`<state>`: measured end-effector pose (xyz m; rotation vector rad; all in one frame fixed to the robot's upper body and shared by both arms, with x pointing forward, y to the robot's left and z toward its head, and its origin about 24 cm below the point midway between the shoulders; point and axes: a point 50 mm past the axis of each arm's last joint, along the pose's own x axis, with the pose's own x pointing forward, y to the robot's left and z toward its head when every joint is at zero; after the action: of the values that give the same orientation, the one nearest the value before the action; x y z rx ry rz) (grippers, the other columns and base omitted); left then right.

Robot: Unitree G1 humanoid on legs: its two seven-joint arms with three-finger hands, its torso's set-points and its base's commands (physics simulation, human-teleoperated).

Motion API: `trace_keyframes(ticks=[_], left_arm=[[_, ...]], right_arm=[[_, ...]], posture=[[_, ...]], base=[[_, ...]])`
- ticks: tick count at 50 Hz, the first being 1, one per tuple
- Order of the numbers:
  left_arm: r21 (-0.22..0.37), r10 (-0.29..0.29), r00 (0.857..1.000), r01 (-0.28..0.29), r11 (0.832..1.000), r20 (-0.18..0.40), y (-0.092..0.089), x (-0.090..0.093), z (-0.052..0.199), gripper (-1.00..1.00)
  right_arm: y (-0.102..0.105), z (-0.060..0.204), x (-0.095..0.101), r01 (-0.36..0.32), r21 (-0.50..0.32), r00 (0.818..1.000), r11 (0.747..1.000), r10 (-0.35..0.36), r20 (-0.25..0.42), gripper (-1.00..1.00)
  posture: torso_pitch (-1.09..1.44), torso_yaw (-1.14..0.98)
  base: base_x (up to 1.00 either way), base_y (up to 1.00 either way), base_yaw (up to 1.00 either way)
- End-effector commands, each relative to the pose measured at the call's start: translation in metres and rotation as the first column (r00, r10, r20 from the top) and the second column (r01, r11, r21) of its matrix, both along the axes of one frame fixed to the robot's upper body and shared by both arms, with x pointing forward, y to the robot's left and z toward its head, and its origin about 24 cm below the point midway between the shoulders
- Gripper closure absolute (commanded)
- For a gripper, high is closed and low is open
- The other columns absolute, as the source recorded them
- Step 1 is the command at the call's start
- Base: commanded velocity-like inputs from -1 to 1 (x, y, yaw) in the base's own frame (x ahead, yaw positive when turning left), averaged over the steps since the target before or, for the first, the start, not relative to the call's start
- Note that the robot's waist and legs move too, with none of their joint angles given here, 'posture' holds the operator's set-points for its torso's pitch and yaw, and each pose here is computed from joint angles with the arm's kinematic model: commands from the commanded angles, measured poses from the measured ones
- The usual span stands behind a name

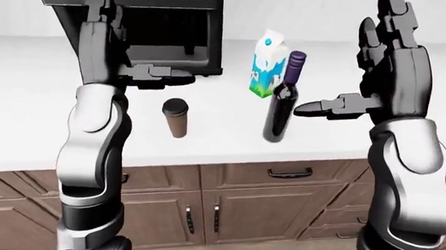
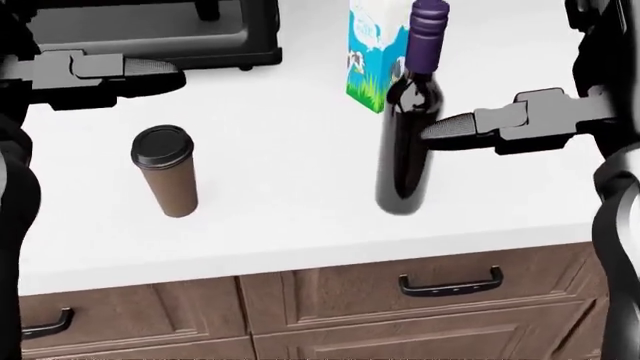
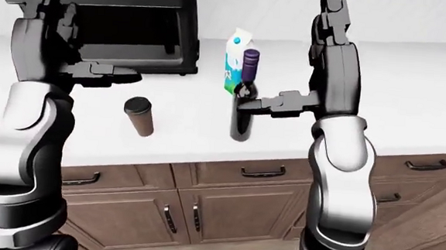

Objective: Move the drinks to the dining counter.

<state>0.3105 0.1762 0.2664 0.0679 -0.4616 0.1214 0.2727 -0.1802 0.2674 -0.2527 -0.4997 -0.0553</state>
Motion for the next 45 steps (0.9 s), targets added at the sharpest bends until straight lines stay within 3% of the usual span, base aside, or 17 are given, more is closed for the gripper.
trace_keyframes(ticks=[1,19,24,36,45], left_arm=[[0.002,0.016,0.998,-0.017,1.000,0.068,0.002,-0.006,0.012,-1.00],[-0.005,0.025,0.998,-0.025,1.000,0.064,0.006,-0.006,0.009,-1.00],[-0.004,0.025,0.998,-0.025,1.000,0.062,0.007,-0.006,0.007,-1.00],[-0.003,0.030,0.998,-0.030,1.000,0.061,0.009,-0.005,0.006,-1.00],[-0.001,0.030,0.998,-0.030,1.000,0.059,0.009,-0.004,0.005,-1.00]], right_arm=[[0.004,0.008,-0.002,-0.016,-0.009,0.998,1.000,0.017,0.055,-1.00],[0.007,0.010,-0.004,-0.029,-0.006,0.997,1.000,0.030,0.067,-1.00],[0.010,0.009,-0.009,-0.072,-0.003,0.996,0.997,0.072,0.056,-1.00],[0.015,-0.005,-0.015,-0.150,0.020,0.989,0.988,0.150,-0.003,-1.00],[0.014,-0.020,-0.006,-0.132,0.028,0.989,0.991,0.134,-0.062,-1.00]], posture=[[0.00,0.00],[0.00,0.00],[0.00,0.00],[0.00,0.00],[0.00,0.00]], base=[[0.00,0.00,0.00],[0.02,0.00,0.00],[0.00,0.00,0.00],[0.00,0.00,0.00],[0.00,0.00,0.00]])
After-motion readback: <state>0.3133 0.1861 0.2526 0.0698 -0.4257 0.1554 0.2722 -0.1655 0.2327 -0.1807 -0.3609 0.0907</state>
